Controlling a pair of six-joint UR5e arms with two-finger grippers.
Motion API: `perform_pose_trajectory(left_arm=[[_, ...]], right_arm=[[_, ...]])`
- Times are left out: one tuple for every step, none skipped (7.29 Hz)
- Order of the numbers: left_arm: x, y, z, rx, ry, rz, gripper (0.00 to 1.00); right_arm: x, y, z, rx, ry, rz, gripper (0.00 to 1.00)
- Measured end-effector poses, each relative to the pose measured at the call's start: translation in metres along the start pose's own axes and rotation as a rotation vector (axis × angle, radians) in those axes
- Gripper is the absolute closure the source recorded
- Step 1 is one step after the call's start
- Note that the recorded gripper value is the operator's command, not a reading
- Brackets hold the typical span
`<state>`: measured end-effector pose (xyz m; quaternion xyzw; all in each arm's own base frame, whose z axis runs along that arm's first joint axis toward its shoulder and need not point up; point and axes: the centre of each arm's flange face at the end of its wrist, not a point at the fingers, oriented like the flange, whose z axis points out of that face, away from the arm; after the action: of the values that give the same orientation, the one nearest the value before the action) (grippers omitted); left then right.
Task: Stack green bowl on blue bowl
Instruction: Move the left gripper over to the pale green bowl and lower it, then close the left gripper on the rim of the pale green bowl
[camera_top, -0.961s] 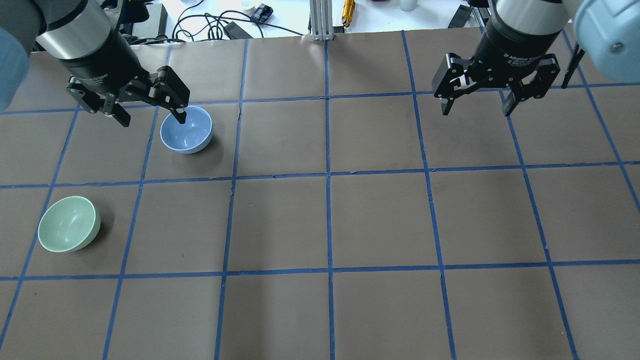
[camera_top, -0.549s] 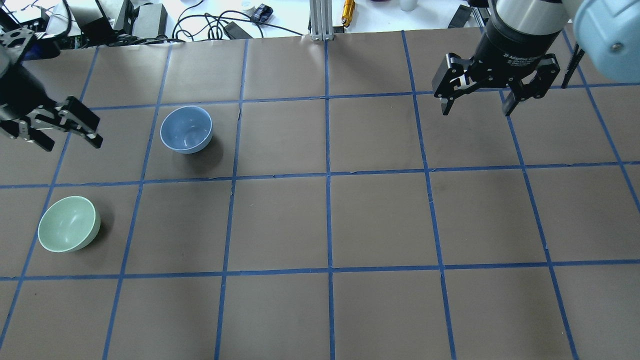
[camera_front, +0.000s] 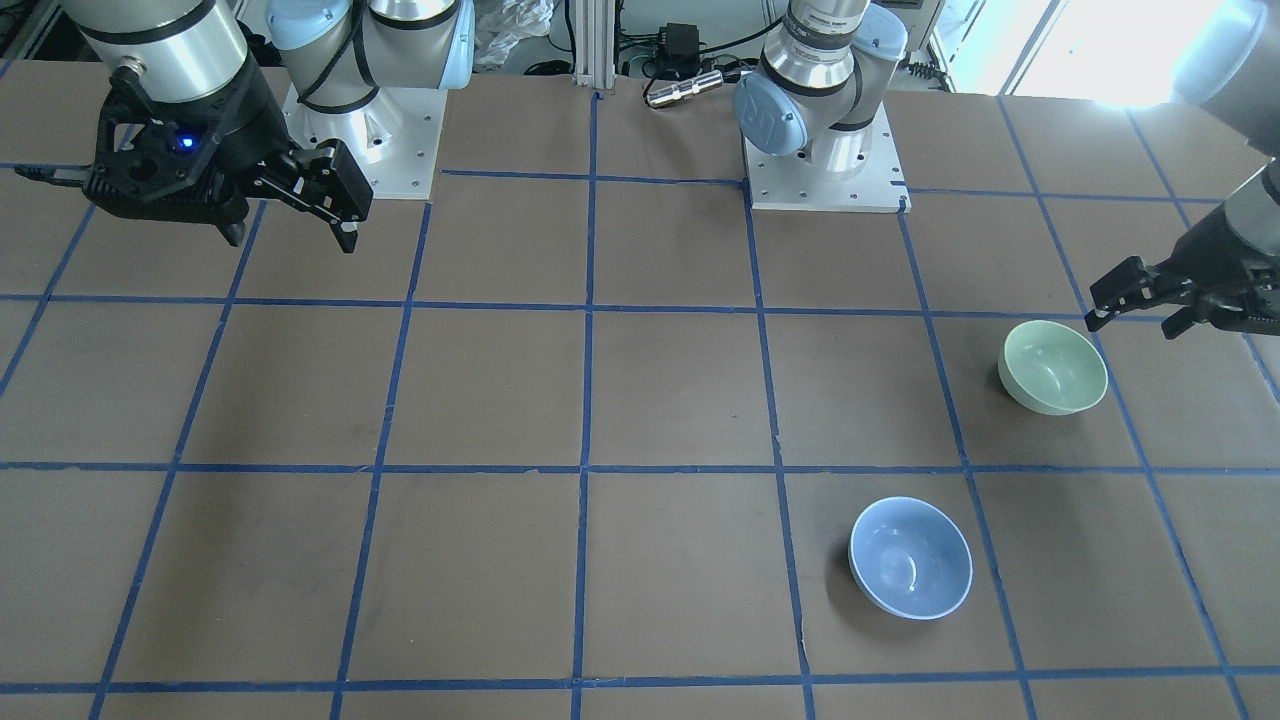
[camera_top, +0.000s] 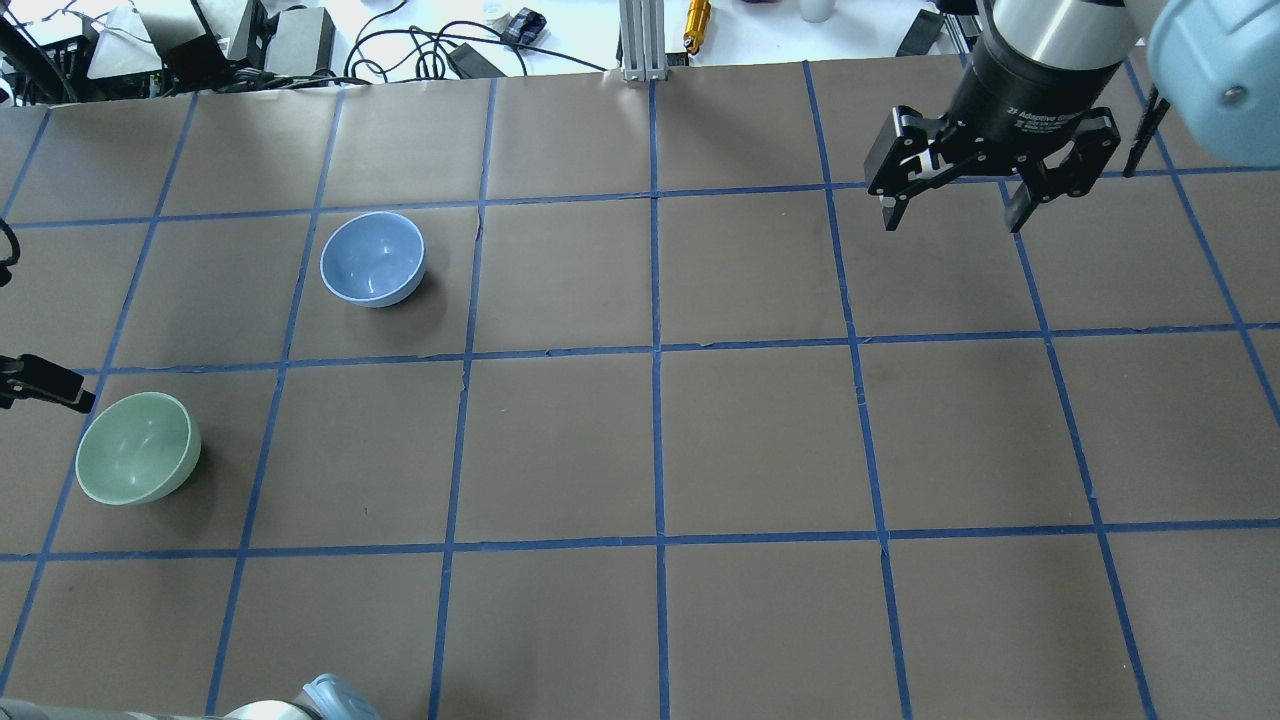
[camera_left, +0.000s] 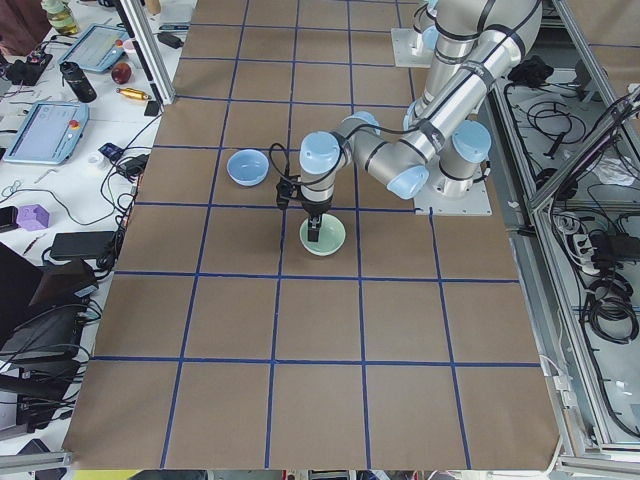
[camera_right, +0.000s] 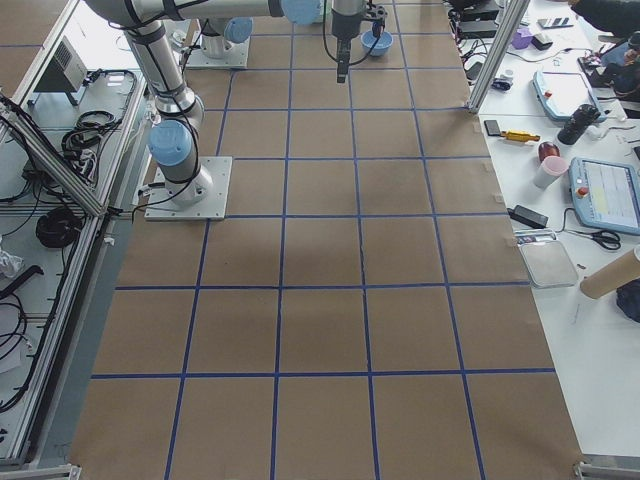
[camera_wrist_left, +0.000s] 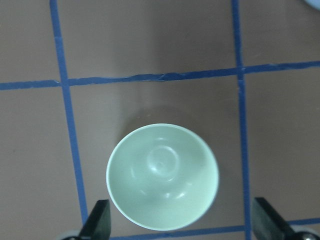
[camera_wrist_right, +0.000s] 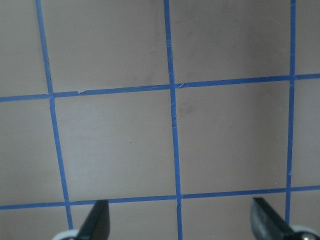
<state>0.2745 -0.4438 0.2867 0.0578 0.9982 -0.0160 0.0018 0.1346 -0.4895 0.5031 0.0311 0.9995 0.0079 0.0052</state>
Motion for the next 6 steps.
perform_pose_trajectory(left_arm=[[-0.010, 0.004, 0.021, 0.000, -0.001, 0.020, 0.02], [-0.017, 0.005, 0.039, -0.006, 0.012, 0.023, 0.03], [-0.021, 0.005, 0.055, -0.015, 0.029, 0.022, 0.09], [-0.024, 0.006, 0.069, -0.026, 0.047, 0.018, 0.57], [-0.026, 0.008, 0.077, -0.037, 0.062, 0.013, 0.94], [-0.028, 0.009, 0.082, -0.048, 0.071, 0.011, 1.00]], right_arm=[[0.000, 0.000, 0.000, 0.000, 0.000, 0.001, 0.00], [0.000, 0.000, 0.000, 0.000, 0.000, 0.001, 0.00], [0.000, 0.000, 0.000, 0.000, 0.000, 0.001, 0.00], [0.000, 0.000, 0.000, 0.000, 0.000, 0.001, 0.00], [0.000, 0.000, 0.000, 0.000, 0.000, 0.001, 0.00], [0.000, 0.000, 0.000, 0.000, 0.000, 0.001, 0.00]])
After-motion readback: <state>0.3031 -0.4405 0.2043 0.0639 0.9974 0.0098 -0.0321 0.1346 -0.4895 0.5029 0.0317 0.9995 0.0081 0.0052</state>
